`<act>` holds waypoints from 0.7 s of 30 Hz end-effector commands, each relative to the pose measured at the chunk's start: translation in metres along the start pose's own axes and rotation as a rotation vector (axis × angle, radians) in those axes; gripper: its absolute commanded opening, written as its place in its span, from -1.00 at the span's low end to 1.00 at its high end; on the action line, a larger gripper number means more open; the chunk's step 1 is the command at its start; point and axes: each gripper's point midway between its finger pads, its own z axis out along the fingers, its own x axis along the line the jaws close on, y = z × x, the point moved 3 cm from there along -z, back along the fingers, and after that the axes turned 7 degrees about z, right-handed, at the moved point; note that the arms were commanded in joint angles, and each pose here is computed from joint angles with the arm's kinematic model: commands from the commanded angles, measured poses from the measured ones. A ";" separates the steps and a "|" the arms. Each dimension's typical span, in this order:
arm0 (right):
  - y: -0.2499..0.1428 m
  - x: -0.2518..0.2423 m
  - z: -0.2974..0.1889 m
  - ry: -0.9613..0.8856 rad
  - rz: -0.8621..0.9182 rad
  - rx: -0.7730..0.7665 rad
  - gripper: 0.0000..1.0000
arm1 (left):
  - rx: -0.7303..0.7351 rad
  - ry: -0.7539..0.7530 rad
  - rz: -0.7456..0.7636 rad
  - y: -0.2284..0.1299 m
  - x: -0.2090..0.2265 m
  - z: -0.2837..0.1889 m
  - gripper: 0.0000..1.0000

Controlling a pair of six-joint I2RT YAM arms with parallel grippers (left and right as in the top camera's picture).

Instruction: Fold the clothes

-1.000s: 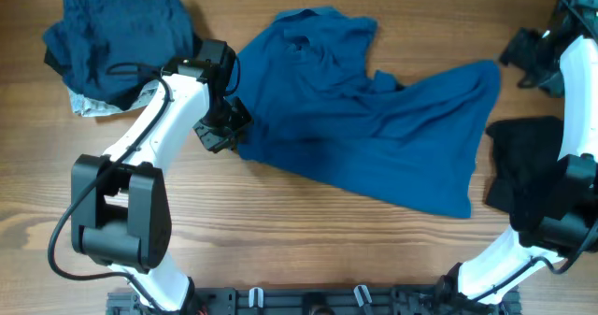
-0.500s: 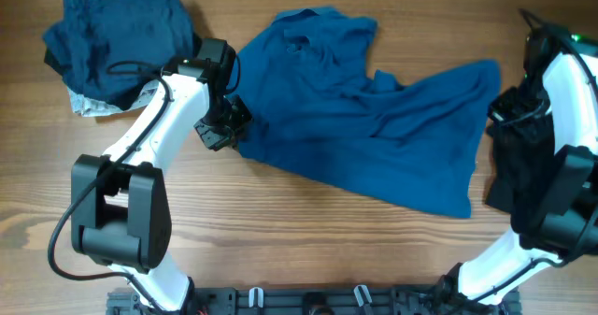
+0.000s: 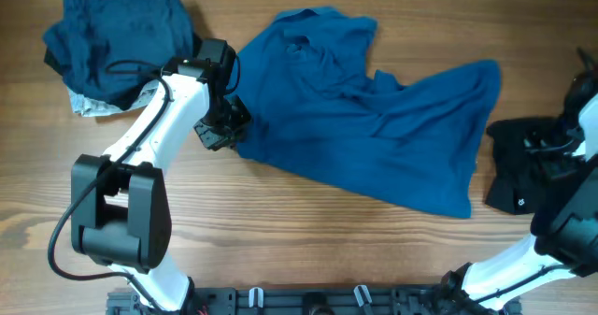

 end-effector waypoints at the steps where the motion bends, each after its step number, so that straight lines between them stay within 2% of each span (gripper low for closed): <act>1: -0.013 0.008 0.015 0.092 -0.015 0.048 -0.80 | -0.012 0.008 0.019 -0.002 0.001 -0.003 -0.85; 3: -0.008 0.012 0.022 0.116 -0.007 0.018 -0.71 | -0.008 0.010 0.018 -0.002 0.001 -0.003 -0.85; 5: 0.002 0.018 0.027 0.154 0.010 -0.028 -0.53 | -0.006 0.013 0.018 -0.003 0.002 -0.003 -0.86; 7: 0.022 0.025 0.027 0.205 0.044 -0.101 -0.18 | -0.007 0.012 0.017 -0.003 0.002 -0.003 -0.85; 8: 0.032 0.028 0.028 0.231 0.062 -0.125 -0.13 | -0.006 0.012 0.017 -0.003 0.002 -0.003 -0.85; 11: 0.068 0.027 0.031 0.302 0.145 -0.198 -0.24 | 0.002 0.018 0.015 -0.005 0.003 -0.003 -0.86; 15: 0.107 0.009 0.038 0.352 0.217 -0.248 -0.14 | 0.017 0.029 0.012 -0.008 0.006 -0.003 -0.89; 17: 0.120 0.007 0.033 0.428 0.218 -0.235 0.28 | 0.018 0.030 0.012 -0.008 0.006 -0.003 -0.91; 19: 0.125 0.020 0.014 0.599 0.147 -0.172 0.89 | 0.017 0.029 0.012 -0.008 0.006 -0.003 -0.91; 20: 0.124 0.029 0.000 0.692 0.106 -0.141 0.99 | 0.017 0.029 0.012 -0.008 0.006 -0.003 -0.90; 21: 0.120 0.037 -0.016 0.777 0.066 -0.110 0.99 | 0.017 0.029 0.012 -0.008 0.006 -0.003 -0.91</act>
